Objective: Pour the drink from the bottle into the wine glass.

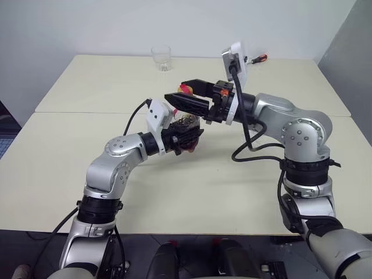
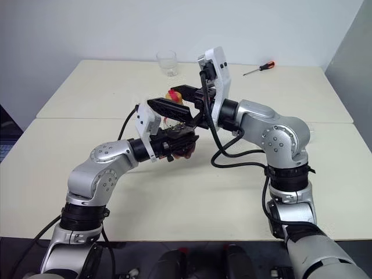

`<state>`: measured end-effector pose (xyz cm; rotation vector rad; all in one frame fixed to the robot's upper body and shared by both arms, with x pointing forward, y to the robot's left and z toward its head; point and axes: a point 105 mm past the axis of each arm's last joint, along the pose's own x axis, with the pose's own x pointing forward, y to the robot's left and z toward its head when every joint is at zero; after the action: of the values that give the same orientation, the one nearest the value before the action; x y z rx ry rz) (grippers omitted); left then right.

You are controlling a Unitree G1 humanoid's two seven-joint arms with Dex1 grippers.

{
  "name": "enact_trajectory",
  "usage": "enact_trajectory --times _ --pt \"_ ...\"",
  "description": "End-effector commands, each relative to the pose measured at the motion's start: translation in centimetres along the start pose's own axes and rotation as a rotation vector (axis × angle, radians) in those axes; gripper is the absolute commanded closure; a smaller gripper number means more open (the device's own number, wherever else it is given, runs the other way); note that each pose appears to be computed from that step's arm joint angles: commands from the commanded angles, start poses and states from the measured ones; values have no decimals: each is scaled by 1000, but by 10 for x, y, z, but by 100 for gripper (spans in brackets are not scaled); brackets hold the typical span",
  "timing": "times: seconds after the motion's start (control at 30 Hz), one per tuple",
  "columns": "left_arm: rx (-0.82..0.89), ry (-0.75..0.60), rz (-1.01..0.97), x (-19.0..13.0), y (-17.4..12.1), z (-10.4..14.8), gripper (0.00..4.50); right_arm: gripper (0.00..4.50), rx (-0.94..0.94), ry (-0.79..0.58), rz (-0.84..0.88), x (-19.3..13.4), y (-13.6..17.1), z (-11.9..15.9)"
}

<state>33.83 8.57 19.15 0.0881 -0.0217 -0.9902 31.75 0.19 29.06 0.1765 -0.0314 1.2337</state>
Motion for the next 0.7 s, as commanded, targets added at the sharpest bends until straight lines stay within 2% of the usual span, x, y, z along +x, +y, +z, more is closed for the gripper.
enact_trajectory --times 0.03,0.07,0.17,0.4,0.43,0.7 --pt "57 -53 -20 0 -6 16 250 4 -39 -43 28 4 6 13" --pt "57 -53 -20 0 -6 16 250 4 -38 -44 29 4 6 13" --pt "57 -54 -21 0 -6 16 250 59 -36 -46 28 4 6 13" --pt "62 -57 -26 0 -8 17 250 306 -59 -32 6 4 2 9" --pt "62 -58 -26 0 -8 17 250 328 -61 -32 1 4 1 9" --pt "64 -54 -28 1 -7 18 250 330 -83 -60 -27 2 -5 17"
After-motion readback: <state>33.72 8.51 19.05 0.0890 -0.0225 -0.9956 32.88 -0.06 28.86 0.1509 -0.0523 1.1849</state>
